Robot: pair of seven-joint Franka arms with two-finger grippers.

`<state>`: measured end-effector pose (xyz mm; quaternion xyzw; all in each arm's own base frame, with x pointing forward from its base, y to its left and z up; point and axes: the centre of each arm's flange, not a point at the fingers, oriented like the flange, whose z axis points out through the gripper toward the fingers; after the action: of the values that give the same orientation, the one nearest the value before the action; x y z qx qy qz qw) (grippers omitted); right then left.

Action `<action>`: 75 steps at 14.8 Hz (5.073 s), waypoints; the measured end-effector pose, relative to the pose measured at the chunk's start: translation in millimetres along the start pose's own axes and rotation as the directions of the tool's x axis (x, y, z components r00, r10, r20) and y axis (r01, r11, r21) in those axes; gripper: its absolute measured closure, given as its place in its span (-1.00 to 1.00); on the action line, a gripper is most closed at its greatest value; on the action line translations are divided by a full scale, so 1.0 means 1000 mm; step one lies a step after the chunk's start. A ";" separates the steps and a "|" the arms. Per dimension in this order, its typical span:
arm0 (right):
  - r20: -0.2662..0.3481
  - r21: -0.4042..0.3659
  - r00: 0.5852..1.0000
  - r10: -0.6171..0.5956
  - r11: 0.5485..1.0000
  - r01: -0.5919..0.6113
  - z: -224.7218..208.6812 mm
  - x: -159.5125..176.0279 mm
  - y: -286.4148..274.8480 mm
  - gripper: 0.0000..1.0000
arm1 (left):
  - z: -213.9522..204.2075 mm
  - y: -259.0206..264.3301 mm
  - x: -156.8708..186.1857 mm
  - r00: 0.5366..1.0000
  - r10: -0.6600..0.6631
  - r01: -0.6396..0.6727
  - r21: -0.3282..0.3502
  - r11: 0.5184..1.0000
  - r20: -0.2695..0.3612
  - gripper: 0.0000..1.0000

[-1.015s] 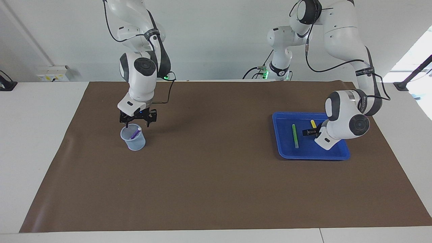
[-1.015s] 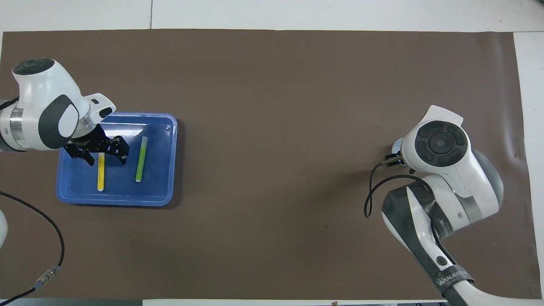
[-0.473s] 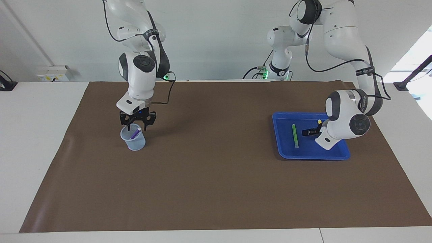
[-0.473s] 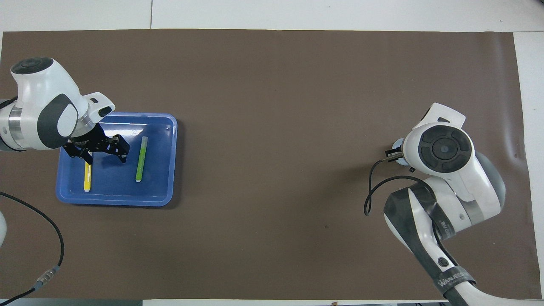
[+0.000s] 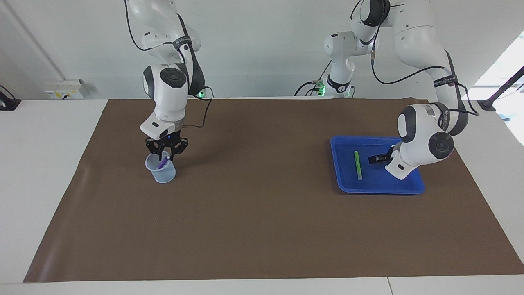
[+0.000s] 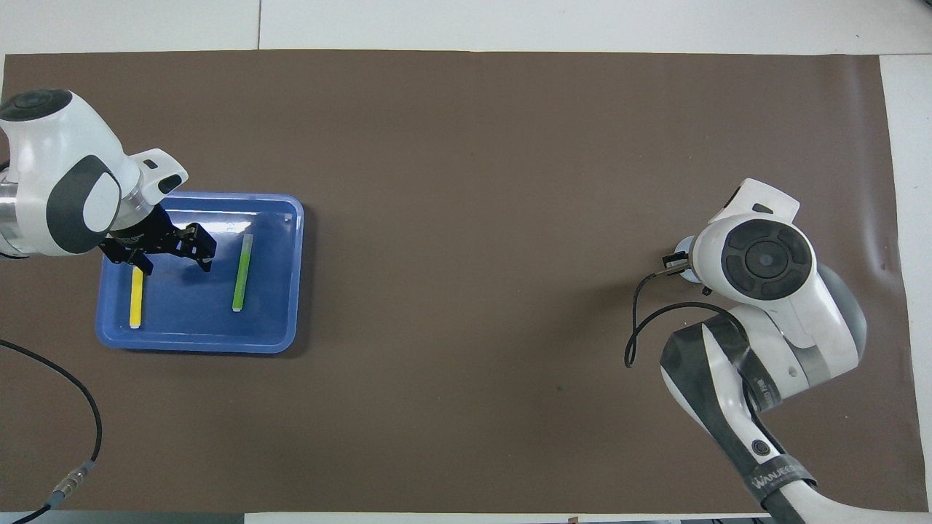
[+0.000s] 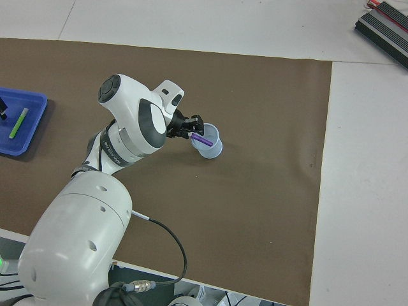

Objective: Right arm passes pens to left for tray arrangement
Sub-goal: 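Grasp the purple pen in the cup with the right gripper, then pass the purple pen from the right gripper to the left gripper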

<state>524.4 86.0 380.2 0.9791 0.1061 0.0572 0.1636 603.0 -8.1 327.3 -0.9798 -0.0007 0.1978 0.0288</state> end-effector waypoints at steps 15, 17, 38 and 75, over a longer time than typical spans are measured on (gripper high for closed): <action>-0.076 -0.034 0.995 0.059 0.998 -0.062 -0.065 0.011 0.032 0.64 | -0.173 0.027 -0.111 0.951 -0.243 0.167 -0.342 0.925 -0.192 -1.00; -0.075 -0.048 0.993 0.089 0.995 -0.093 -0.094 0.007 0.046 0.64 | -0.191 0.032 -0.127 0.939 -0.293 0.195 -0.426 0.883 -0.179 -1.00; 0.751 0.328 0.112 0.650 -0.221 -0.919 -0.235 0.075 -0.099 0.64 | -0.131 0.081 -0.156 0.781 -0.311 0.585 -0.809 0.064 0.541 -1.00; 0.850 0.105 -0.070 0.522 -0.299 -0.948 -0.261 0.088 -0.230 0.64 | -0.102 0.139 -0.159 0.711 -0.372 0.608 -0.787 -0.102 0.597 0.66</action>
<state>528.1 398.7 556.3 0.6806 -0.6327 -0.1489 -0.3381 494.4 -154.4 475.1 -0.6504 -0.4922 0.2102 -0.5391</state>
